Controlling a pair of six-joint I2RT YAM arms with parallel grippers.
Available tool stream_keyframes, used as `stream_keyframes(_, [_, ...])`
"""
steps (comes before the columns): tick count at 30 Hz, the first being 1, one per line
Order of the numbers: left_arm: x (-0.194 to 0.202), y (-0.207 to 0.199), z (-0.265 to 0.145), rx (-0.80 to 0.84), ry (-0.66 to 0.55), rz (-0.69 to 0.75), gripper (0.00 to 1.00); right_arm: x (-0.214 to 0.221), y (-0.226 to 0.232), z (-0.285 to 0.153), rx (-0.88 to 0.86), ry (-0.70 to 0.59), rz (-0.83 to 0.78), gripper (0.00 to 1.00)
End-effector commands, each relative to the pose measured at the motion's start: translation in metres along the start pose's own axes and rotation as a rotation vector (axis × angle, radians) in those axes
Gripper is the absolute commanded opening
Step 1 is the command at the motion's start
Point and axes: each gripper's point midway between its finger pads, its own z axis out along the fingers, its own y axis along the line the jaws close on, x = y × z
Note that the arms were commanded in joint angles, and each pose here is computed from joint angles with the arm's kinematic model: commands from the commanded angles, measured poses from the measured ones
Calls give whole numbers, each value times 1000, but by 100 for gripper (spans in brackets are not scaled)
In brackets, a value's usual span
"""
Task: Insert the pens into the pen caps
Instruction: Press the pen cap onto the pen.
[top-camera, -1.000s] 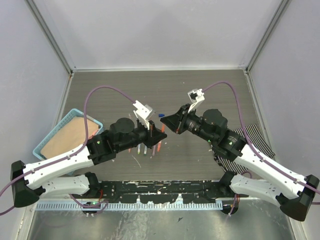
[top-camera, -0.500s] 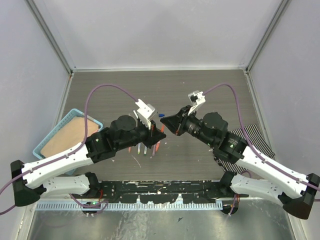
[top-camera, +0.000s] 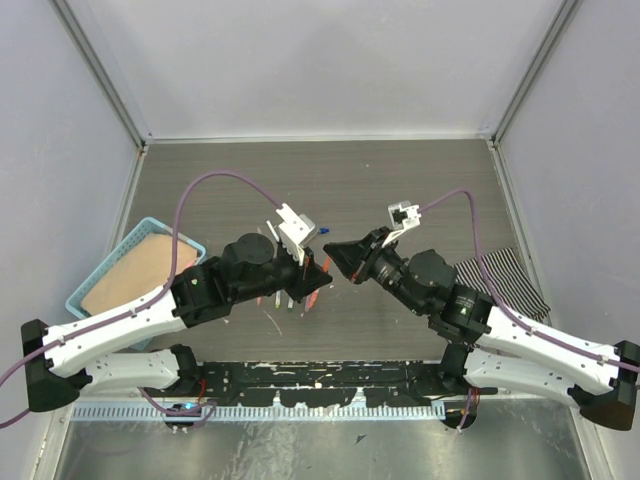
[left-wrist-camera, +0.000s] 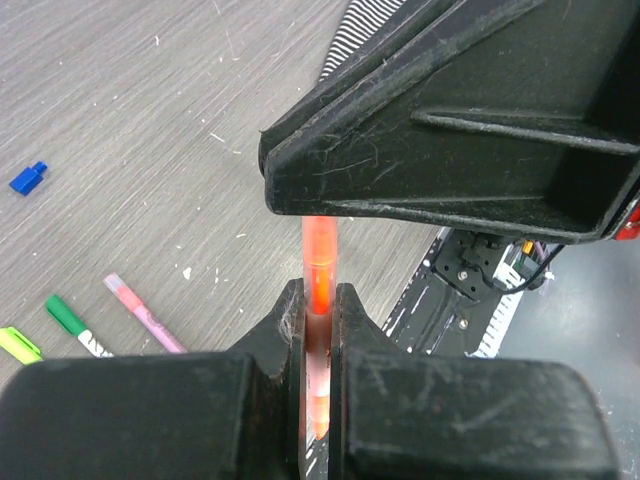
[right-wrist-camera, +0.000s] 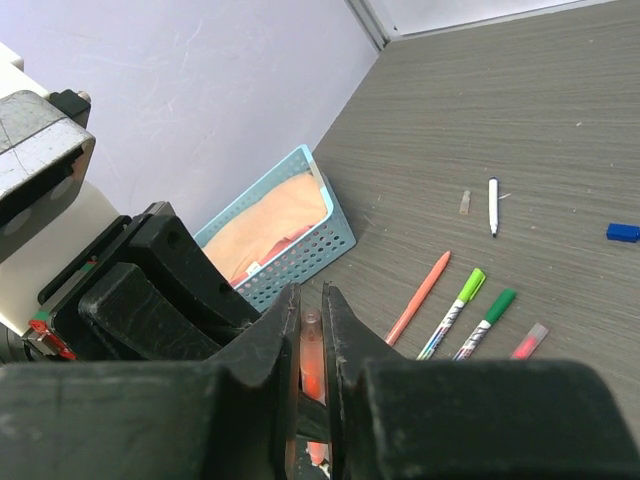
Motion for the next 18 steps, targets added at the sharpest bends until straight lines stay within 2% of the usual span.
stream_keyframes(1, [-155,-25,-45,56,-522,-33,0,129,-31,-34,69,438,-54,1])
stream_keyframes(6, [-169,-31,-49,79,-562,-36,0,159,-44,-51,150,494,-99,1])
stream_keyframes(9, [-170,-34,-48,91,-558,-28,0,154,-44,-53,163,480,-112,1])
stream_keyframes(12, [-160,-36,-41,105,-519,-26,0,126,-33,-46,161,401,-134,1])
stream_keyframes(18, [-121,-39,-24,149,-399,-28,0,40,6,-25,140,185,-210,1])
